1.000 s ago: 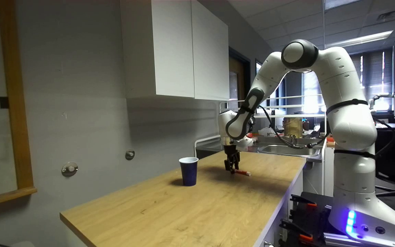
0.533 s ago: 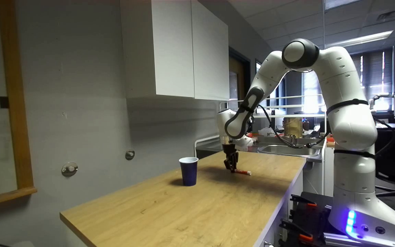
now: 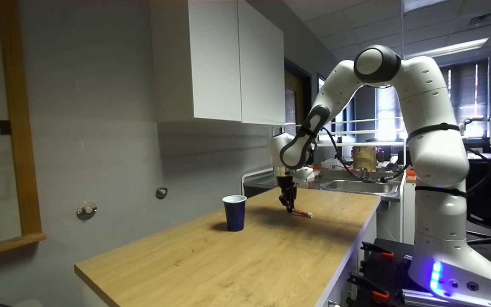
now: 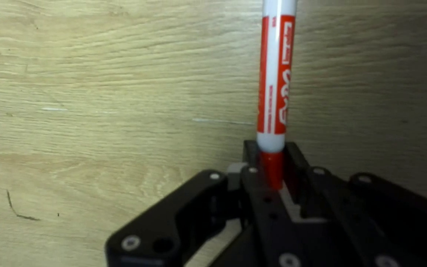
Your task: Pick up the red marker and put it in the dark blue cup
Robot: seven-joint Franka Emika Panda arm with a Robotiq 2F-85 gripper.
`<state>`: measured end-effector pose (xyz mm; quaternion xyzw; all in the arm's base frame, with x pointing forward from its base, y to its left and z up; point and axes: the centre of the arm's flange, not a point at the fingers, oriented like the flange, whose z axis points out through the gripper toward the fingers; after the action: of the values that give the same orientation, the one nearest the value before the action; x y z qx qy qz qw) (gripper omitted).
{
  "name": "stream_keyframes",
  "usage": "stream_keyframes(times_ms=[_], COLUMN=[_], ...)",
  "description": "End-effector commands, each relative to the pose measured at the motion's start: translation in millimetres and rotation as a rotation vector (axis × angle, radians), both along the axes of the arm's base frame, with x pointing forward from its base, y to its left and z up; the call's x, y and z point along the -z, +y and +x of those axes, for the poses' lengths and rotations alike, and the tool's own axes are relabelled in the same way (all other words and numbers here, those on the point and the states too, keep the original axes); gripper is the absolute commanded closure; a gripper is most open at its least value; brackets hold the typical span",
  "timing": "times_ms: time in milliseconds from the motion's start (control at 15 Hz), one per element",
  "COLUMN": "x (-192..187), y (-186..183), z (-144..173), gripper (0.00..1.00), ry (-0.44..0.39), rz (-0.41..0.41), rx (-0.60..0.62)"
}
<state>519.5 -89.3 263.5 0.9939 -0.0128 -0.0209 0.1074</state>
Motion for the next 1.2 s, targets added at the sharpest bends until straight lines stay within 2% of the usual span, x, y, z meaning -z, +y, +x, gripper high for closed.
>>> stream_keyframes(times_ms=[0,333,467,733,1133], x=[-43,-107,-133,-178,-216], y=[18,54,79,154,254], z=[-28,-52,-59,-60,-52], gripper=[0.92,0.91,0.91,0.91,0.91], ry=[-0.039,-0.126,-0.171,-0.291,-0.384], rz=[-0.002,-0.004,-0.003,0.03,0.104], rx=[-0.014,-0.029,-0.054,-0.154,-0.328])
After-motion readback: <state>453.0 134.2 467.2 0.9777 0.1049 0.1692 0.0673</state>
